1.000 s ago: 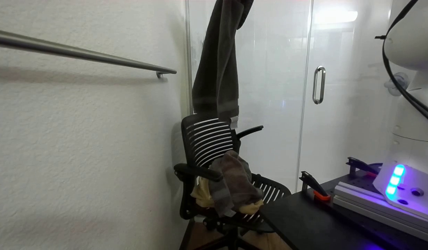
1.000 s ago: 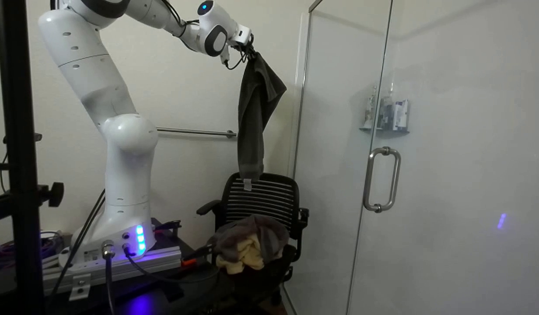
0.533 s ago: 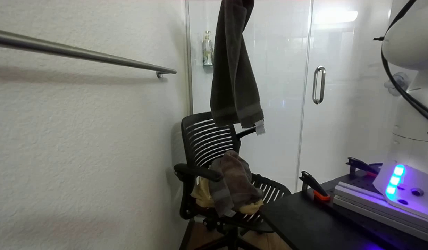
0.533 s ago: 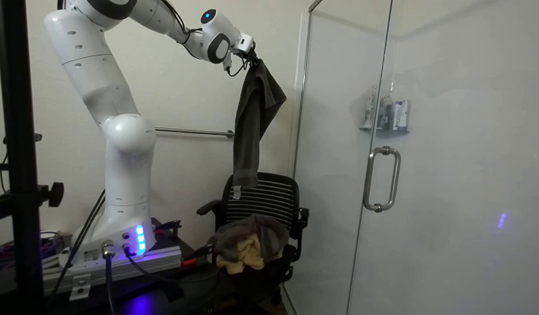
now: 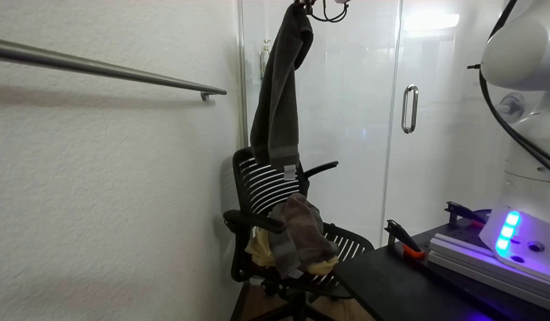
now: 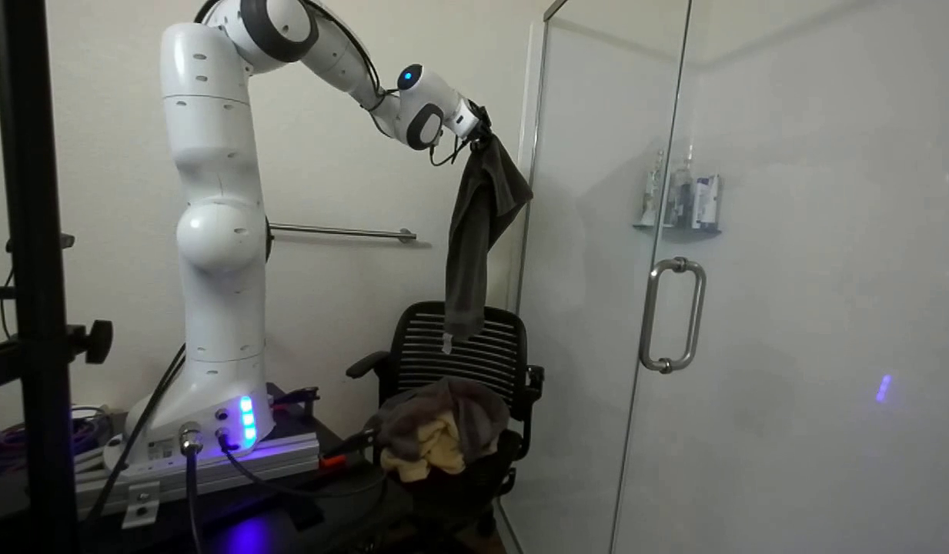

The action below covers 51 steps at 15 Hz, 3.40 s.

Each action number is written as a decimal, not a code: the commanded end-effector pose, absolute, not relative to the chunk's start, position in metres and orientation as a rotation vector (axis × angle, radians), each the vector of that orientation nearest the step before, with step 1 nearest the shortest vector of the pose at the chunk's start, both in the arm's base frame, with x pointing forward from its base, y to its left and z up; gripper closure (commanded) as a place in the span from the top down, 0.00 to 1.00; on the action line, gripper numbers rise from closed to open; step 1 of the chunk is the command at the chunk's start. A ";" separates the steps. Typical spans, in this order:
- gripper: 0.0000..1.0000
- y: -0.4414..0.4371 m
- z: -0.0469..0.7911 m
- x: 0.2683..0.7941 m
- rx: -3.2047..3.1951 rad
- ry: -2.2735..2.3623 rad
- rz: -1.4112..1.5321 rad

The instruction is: Put the first towel on top of the backrest of the chair

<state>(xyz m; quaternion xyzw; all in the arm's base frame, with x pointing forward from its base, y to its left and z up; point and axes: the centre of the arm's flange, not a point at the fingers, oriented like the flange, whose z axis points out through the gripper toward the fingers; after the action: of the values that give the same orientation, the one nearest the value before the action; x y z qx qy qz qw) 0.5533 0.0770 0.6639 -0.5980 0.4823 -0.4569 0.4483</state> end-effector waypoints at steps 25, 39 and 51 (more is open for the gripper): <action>0.01 0.165 0.629 0.669 -1.384 1.144 -0.866; 0.01 0.115 0.569 0.692 -1.437 1.339 -0.849; 0.01 0.128 0.751 0.673 -0.989 1.195 -0.989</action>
<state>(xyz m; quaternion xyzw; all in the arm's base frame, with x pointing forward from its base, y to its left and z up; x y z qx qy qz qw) 0.6532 0.1093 0.7391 -0.4522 0.5165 -0.4080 0.6019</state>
